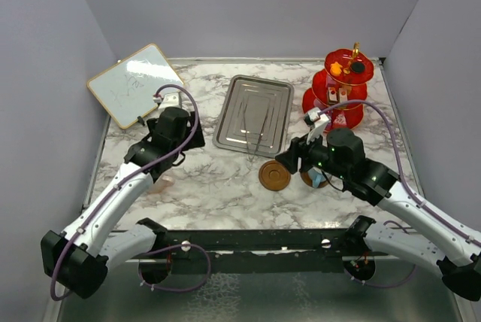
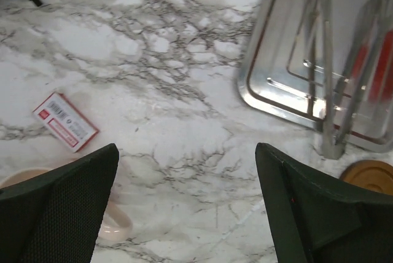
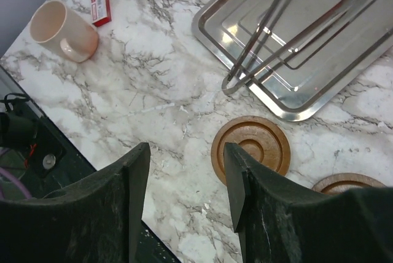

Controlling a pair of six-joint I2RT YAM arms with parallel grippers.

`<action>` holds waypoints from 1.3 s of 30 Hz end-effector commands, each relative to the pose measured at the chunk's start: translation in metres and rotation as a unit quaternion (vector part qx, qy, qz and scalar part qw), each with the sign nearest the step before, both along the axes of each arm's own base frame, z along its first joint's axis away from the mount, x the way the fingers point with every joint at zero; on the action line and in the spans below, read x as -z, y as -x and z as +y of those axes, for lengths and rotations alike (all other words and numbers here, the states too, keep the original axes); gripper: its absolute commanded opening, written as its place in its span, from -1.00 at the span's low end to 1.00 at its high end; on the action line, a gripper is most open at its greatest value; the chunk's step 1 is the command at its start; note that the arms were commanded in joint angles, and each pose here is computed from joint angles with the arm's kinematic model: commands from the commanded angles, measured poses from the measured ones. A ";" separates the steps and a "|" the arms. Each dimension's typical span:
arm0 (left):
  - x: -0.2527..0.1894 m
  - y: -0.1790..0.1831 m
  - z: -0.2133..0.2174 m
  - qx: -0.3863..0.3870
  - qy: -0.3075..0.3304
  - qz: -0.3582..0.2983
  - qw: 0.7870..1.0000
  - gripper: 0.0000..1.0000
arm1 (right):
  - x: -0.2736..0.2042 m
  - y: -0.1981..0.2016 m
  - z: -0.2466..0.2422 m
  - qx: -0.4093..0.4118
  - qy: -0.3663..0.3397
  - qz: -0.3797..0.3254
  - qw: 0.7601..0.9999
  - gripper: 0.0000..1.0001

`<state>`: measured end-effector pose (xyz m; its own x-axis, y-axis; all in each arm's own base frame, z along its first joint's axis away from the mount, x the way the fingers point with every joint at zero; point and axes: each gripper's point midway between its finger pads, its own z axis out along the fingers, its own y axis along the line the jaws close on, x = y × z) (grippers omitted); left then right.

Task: Serve the afternoon tea
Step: Move the cup to the center of the board.

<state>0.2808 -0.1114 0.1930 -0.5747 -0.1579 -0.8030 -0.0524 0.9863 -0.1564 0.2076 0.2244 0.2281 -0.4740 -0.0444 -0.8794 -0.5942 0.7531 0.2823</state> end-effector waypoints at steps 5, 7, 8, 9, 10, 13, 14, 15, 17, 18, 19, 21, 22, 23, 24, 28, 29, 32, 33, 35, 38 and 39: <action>0.020 0.010 0.085 -0.118 -0.030 0.065 0.990 0.96 | -0.006 0.008 0.024 -0.068 -0.022 -0.004 0.997 0.06; 0.024 0.012 0.102 -0.145 -0.014 0.075 0.987 0.96 | -0.002 0.010 0.025 -0.072 -0.020 0.003 0.997 0.06; 0.027 0.015 0.109 -0.159 -0.008 0.081 0.984 0.95 | -0.001 0.010 0.025 -0.073 -0.018 0.005 0.997 0.06; 0.030 0.018 0.118 -0.177 -0.002 0.090 0.980 0.94 | 0.001 0.010 0.024 -0.071 -0.017 0.007 0.997 0.06; 0.033 0.022 0.124 -0.192 0.006 0.093 0.977 0.94 | 0.001 0.009 0.024 -0.069 -0.015 0.006 0.997 0.06; 0.040 0.032 0.141 -0.240 0.025 0.096 0.966 0.90 | 0.003 0.008 0.021 -0.062 -0.012 0.006 0.998 0.06; 0.042 0.037 0.147 -0.260 0.026 0.096 0.961 0.89 | 0.004 0.008 0.020 -0.060 -0.010 0.006 0.998 0.06; 0.042 0.041 0.153 -0.279 0.024 0.094 0.955 0.87 | 0.004 0.008 0.019 -0.058 -0.009 0.007 0.998 0.06; 0.043 0.048 0.162 -0.307 0.020 0.092 0.947 0.81 | 0.006 0.008 0.018 -0.056 -0.007 0.008 0.998 0.06; 0.044 0.050 0.164 -0.314 0.019 0.092 0.945 0.79 | 0.007 0.008 0.018 -0.055 -0.006 0.008 0.998 0.06; 0.047 0.052 0.165 -0.322 0.019 0.096 0.942 0.76 | 0.007 0.008 0.018 -0.055 -0.006 0.008 0.998 0.06; 0.053 0.055 0.166 -0.337 0.026 0.105 0.935 0.72 | 0.009 0.008 0.018 -0.056 -0.004 0.008 0.998 0.06; 0.057 0.058 0.167 -0.350 0.026 0.110 0.930 0.70 | 0.009 0.007 0.018 -0.055 -0.003 0.008 0.998 0.06; 0.061 0.063 0.171 -0.371 0.028 0.116 0.921 0.66 | 0.010 0.007 0.017 -0.053 -0.002 0.008 0.999 0.06; 0.063 0.066 0.172 -0.382 0.031 0.119 0.916 0.61 | 0.011 0.006 0.017 -0.051 0.000 0.007 0.999 0.06; 0.063 0.070 0.171 -0.408 0.055 0.105 0.905 0.58 | 0.013 0.004 0.014 -0.044 0.006 0.006 0.999 0.06; 0.063 0.071 0.171 -0.412 0.059 0.102 0.904 0.57 | 0.014 0.004 0.014 -0.043 0.008 0.006 0.999 0.06; 0.069 0.076 0.171 -0.427 0.067 0.103 0.896 0.56 | 0.015 0.003 0.012 -0.040 0.012 0.005 0.999 0.06; 0.072 0.078 0.172 -0.434 0.067 0.104 0.892 0.56 | 0.015 0.003 0.011 -0.038 0.013 0.005 0.999 0.06; 0.075 0.080 0.172 -0.444 0.072 0.106 0.887 0.52 | 0.016 0.002 0.010 -0.035 0.015 0.006 0.999 0.06; 0.080 0.084 0.171 -0.461 0.086 0.107 0.877 0.45 | 0.019 0.003 0.009 -0.033 0.018 0.009 0.999 0.06; 0.082 0.085 0.171 -0.466 0.090 0.108 0.874 0.44 | 0.019 0.003 0.009 -0.033 0.019 0.009 0.999 0.06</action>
<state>0.2032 0.0539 0.1143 -0.3524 -0.7103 -0.6093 -0.8179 0.5502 -0.1683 0.2034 0.2391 0.2140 -0.4902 -0.0999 -0.8659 -0.6511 0.7024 0.2876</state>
